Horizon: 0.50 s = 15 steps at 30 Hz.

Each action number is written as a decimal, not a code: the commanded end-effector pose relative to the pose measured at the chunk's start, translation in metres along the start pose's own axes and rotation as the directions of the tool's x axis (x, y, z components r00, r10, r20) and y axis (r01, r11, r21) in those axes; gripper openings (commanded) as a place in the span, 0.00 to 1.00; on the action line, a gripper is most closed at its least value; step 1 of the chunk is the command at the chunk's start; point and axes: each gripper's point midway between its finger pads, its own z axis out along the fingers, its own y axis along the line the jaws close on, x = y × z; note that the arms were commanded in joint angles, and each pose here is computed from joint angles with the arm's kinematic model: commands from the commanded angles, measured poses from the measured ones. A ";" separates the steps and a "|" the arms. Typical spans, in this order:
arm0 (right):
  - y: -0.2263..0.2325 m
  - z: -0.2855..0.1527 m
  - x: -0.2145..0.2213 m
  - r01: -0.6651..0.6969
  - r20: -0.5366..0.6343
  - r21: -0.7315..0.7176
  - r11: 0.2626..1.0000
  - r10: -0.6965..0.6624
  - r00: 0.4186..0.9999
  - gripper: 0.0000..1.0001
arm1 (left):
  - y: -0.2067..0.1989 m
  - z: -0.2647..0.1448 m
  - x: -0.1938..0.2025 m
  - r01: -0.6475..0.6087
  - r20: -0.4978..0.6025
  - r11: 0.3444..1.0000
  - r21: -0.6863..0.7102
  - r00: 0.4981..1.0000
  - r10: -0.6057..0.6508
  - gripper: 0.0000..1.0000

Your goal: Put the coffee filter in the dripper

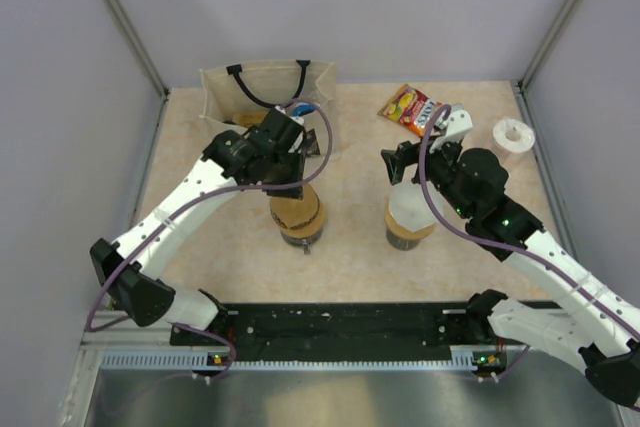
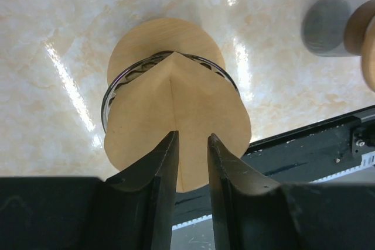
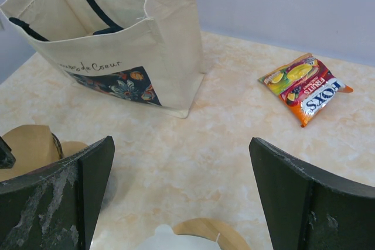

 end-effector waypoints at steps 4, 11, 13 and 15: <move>-0.004 -0.009 -0.023 -0.017 0.073 0.012 1.000 0.016 0.997 0.98 | 0.013 -0.081 -0.070 0.106 0.421 0.994 -0.003 0.902 -0.095 0.53; -0.033 -0.020 -0.031 -0.065 0.120 0.168 0.984 0.045 0.992 0.99 | 0.076 -0.121 -0.116 0.351 0.660 0.936 -0.033 0.711 -0.243 0.99; -0.049 -0.024 -0.031 -0.082 0.137 0.257 0.963 0.048 0.989 0.99 | 0.103 -0.127 -0.118 0.431 0.698 0.899 -0.075 0.667 -0.261 0.99; -0.067 -0.029 -0.030 -0.096 0.148 0.358 0.929 0.046 0.988 0.99 | 0.132 -0.132 -0.115 0.511 0.737 0.850 -0.130 0.623 -0.262 0.99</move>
